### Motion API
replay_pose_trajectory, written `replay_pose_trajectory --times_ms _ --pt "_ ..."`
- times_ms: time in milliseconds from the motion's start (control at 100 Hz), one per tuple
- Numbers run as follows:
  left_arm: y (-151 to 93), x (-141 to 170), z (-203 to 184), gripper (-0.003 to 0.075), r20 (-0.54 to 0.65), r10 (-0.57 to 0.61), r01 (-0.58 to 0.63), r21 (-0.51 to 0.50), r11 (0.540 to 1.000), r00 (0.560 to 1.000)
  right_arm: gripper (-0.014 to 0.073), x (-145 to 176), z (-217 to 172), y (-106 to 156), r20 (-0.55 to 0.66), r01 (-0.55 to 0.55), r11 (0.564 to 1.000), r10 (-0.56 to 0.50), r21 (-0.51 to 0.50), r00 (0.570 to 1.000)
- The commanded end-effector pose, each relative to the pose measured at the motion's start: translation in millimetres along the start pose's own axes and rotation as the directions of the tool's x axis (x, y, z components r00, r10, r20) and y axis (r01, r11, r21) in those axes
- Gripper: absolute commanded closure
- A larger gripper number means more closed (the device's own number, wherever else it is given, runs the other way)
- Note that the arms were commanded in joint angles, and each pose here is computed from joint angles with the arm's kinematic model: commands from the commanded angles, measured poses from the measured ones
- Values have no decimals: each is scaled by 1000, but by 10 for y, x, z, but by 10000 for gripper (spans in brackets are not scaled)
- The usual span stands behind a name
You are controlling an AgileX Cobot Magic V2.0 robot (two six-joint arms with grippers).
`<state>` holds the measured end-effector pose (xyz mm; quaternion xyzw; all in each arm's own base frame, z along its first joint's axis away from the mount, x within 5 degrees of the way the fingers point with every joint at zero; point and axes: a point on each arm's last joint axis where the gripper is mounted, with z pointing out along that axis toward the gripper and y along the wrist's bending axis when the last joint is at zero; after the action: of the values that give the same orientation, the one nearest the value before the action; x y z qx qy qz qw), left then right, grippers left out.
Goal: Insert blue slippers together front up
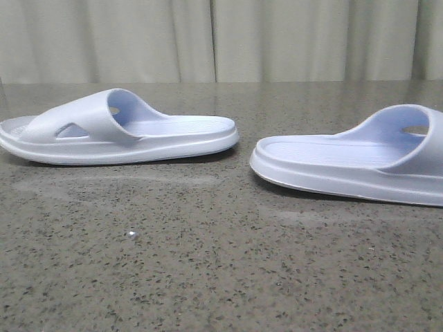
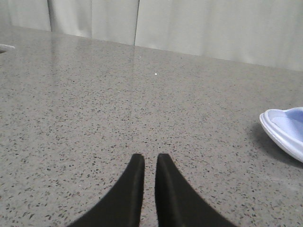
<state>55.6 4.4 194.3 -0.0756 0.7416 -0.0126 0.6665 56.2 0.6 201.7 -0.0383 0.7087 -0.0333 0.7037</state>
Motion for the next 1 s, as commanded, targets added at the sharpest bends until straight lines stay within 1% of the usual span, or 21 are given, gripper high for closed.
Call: replay_pose_trajectory --times_ms 0,760,890,990 --pt "-1 -42 11 705 65 -19 19 2 1000 998 674 -5 6 -9 62 14 1000 -15 18 998" --pt "-1 -42 11 705 65 -19 19 2 1000 998 674 -5 6 -9 62 14 1000 -15 18 998" --pt "-2 -56 10 705 80 -19 19 4 1000 997 674 -5 6 -9 62 14 1000 -15 18 998" --pt "-2 -63 10 705 88 -19 19 5 1000 996 674 -36 4 -14 96 5 1000 -7 24 995"
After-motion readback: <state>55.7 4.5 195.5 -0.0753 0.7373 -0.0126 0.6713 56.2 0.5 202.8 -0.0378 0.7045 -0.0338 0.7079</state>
